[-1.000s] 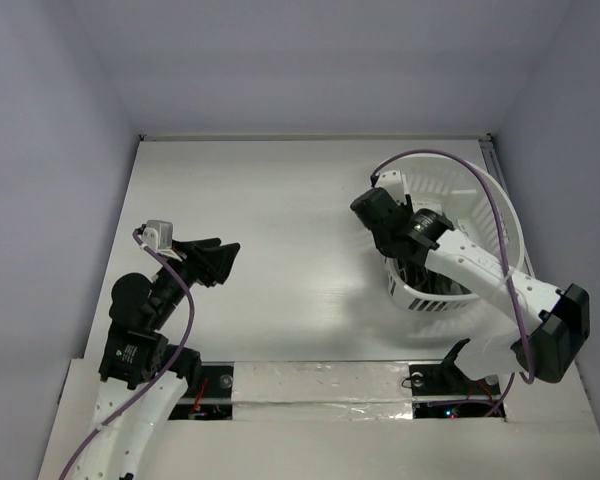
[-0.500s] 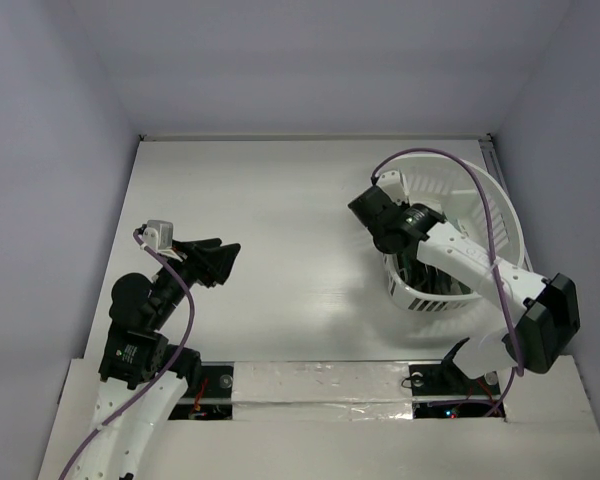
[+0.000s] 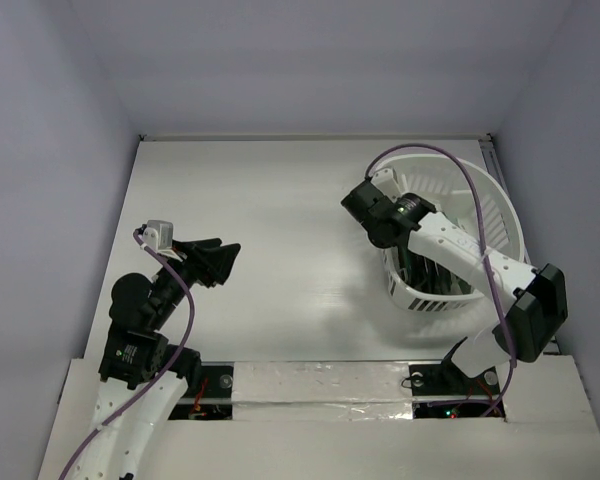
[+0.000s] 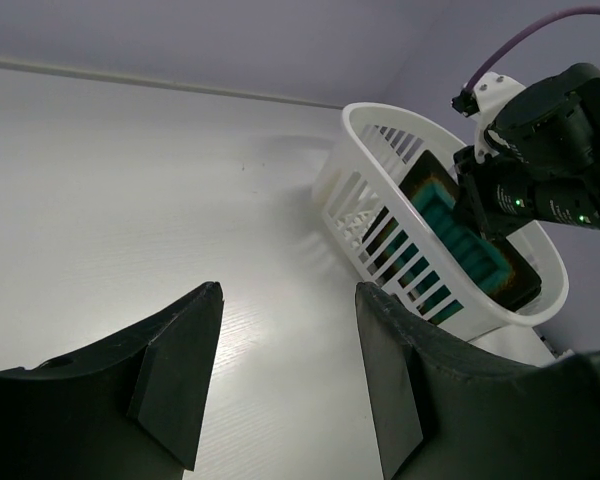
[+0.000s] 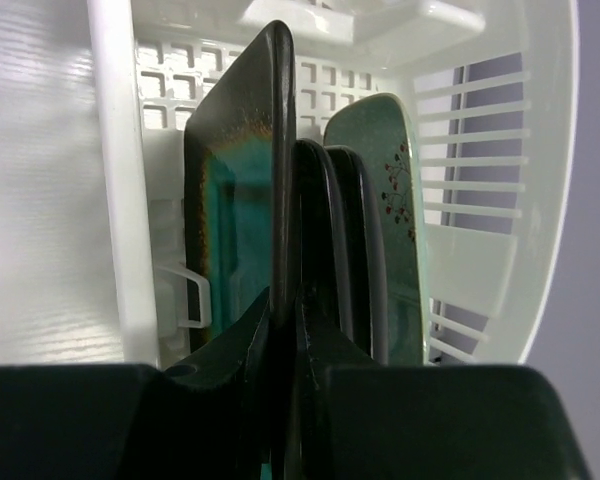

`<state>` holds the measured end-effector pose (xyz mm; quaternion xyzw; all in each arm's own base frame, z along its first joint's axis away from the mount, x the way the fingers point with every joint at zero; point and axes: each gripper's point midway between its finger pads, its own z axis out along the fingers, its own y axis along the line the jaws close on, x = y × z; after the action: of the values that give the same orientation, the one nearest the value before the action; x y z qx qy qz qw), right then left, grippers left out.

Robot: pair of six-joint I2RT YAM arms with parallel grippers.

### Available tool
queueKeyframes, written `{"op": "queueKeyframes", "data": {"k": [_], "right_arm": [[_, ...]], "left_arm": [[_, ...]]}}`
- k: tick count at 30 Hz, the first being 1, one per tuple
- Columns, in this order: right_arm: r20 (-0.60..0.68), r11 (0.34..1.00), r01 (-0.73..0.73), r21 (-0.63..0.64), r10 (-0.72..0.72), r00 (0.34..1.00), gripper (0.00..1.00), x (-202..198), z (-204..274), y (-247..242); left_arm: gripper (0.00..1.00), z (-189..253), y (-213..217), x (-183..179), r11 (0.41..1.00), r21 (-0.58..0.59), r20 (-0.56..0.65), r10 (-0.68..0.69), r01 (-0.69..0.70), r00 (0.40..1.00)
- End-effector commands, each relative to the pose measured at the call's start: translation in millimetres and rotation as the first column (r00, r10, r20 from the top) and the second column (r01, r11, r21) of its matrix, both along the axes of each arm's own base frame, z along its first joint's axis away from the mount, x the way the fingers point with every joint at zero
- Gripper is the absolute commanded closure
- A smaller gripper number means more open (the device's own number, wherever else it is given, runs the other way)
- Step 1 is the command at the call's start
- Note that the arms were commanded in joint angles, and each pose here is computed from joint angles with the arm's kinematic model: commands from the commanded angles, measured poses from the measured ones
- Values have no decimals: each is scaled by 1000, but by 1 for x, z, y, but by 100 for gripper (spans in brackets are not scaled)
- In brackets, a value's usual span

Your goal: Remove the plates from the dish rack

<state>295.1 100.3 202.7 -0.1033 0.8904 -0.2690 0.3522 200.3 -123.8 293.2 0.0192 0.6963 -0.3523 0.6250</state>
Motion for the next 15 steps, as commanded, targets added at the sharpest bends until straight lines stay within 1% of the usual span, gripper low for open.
{"op": "queueKeyframes", "data": {"k": [1, 9, 13, 15], "right_arm": [[133, 1000, 20, -3, -19, 991, 100, 8, 50, 2], [196, 998, 47, -30, -41, 980, 100, 4, 82, -5], [249, 998, 68, -2, -66, 966, 100, 3, 103, -9], [291, 997, 65, 35, -72, 954, 100, 1, 122, -9]], "left_arm": [[47, 14, -3, -4, 1000, -13, 61, -23, 24, 998], [47, 14, -3, -4, 1000, -13, 62, -25, 26, 998], [47, 15, -3, -5, 1000, -13, 68, -23, 24, 997], [47, 16, -3, -6, 1000, -15, 69, -23, 24, 997]]}}
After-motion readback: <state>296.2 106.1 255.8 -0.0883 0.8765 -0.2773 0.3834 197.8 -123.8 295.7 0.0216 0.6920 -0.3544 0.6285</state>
